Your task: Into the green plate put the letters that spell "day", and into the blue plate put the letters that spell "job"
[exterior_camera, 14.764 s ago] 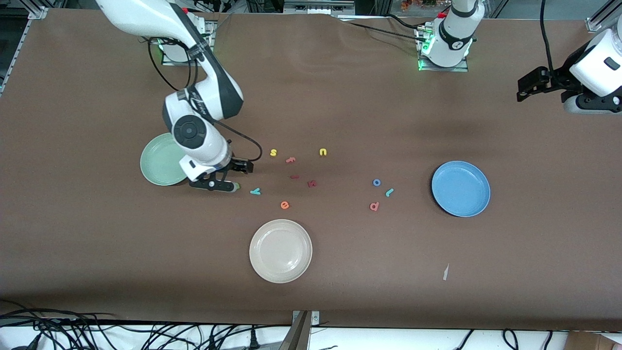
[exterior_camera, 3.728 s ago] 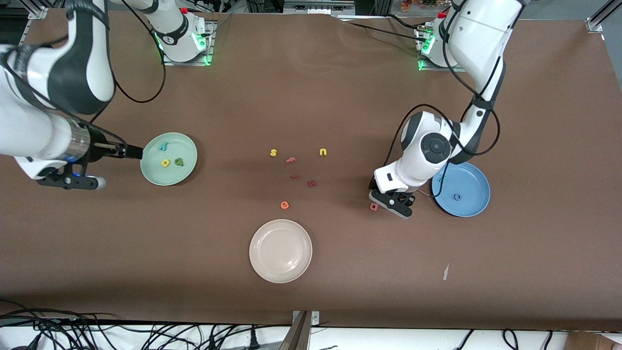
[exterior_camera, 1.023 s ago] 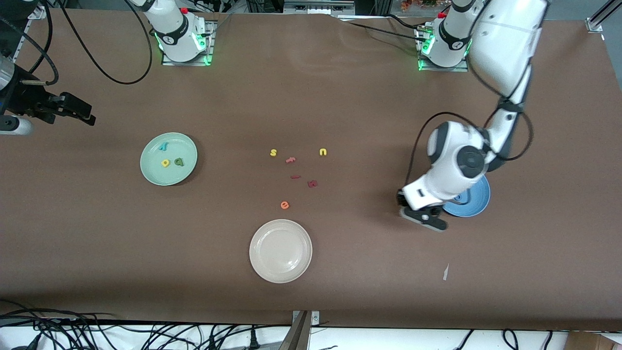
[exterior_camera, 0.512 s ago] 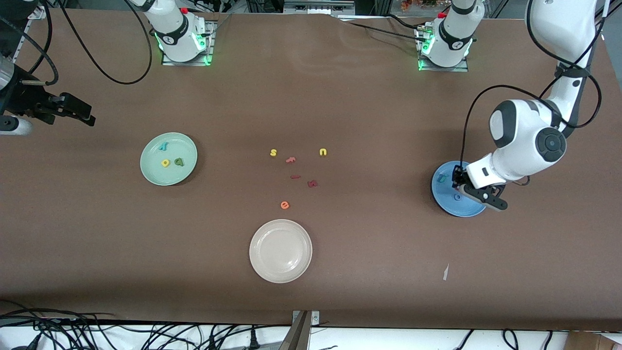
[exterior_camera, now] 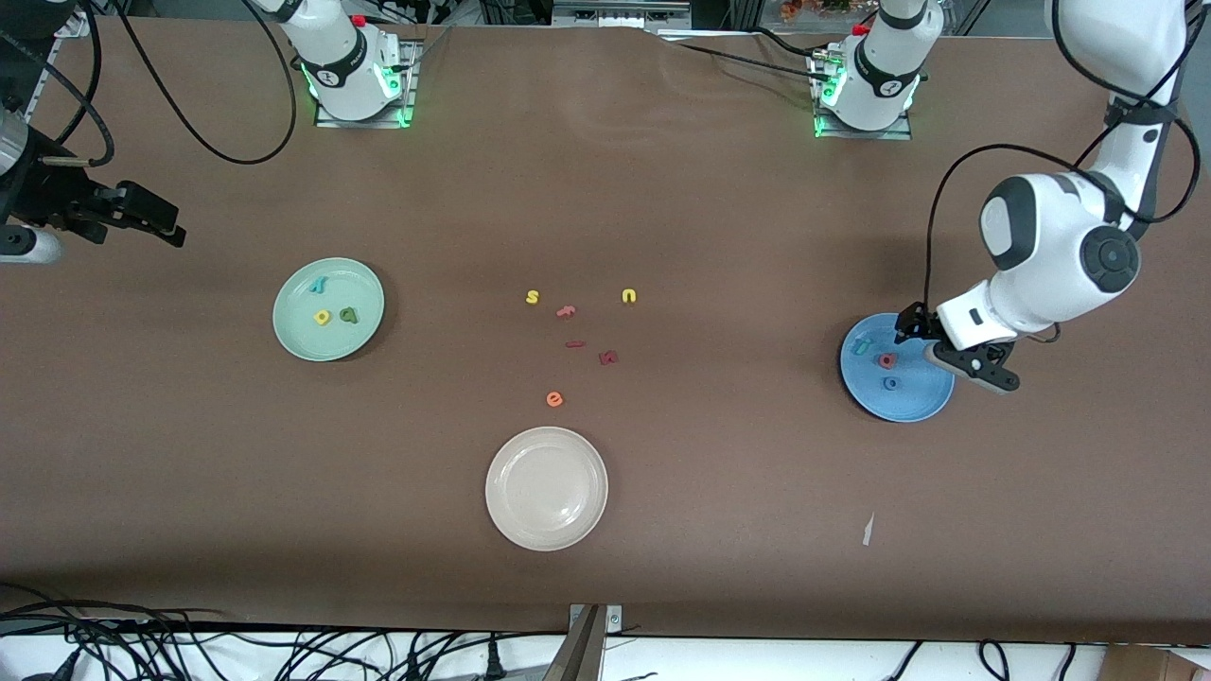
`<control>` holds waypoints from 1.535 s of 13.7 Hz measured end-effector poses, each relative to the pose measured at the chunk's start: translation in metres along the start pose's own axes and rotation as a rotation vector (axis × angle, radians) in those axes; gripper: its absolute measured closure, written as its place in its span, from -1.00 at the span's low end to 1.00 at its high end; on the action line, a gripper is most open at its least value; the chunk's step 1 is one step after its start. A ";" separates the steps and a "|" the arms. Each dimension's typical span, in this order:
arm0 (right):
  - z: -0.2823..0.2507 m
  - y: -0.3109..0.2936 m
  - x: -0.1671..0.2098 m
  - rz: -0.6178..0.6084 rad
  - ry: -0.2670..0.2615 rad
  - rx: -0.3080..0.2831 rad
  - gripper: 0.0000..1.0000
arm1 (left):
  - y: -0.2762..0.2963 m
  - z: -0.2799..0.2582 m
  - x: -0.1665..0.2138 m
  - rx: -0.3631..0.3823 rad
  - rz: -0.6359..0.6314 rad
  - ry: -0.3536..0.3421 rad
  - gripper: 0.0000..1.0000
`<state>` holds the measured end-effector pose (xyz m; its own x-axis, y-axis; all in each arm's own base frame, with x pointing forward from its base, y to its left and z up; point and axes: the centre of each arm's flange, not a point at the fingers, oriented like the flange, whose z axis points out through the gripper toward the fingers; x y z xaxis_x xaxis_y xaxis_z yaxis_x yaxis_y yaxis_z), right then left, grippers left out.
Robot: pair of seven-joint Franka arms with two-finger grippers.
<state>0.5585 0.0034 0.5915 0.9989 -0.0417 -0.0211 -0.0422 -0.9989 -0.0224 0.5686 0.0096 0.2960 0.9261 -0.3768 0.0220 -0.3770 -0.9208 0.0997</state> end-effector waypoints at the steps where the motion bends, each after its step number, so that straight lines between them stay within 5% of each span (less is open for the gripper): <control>1: 0.000 0.000 0.000 0.000 0.001 0.000 -1.00 | -0.003 -0.011 -0.008 0.004 -0.012 0.014 -0.99; 7: 0.003 -0.001 0.002 -0.003 0.000 0.000 -1.00 | 0.005 -0.130 -0.038 0.031 -0.021 0.133 -1.00; 14: 0.003 -0.001 0.002 -0.004 -0.001 0.000 -1.00 | 0.026 -0.296 -0.061 0.053 -0.076 0.013 -1.00; 21: 0.003 -0.002 0.002 -0.005 -0.001 0.000 -1.00 | 0.091 -0.315 -0.032 0.064 -0.294 -0.083 -1.00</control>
<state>0.5609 0.0053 0.5880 0.9991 -0.0364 -0.0222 -0.0369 -0.9991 -0.0222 0.5104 -0.0308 0.6173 0.9920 -0.0982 -0.0798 -0.0964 -0.9950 0.0267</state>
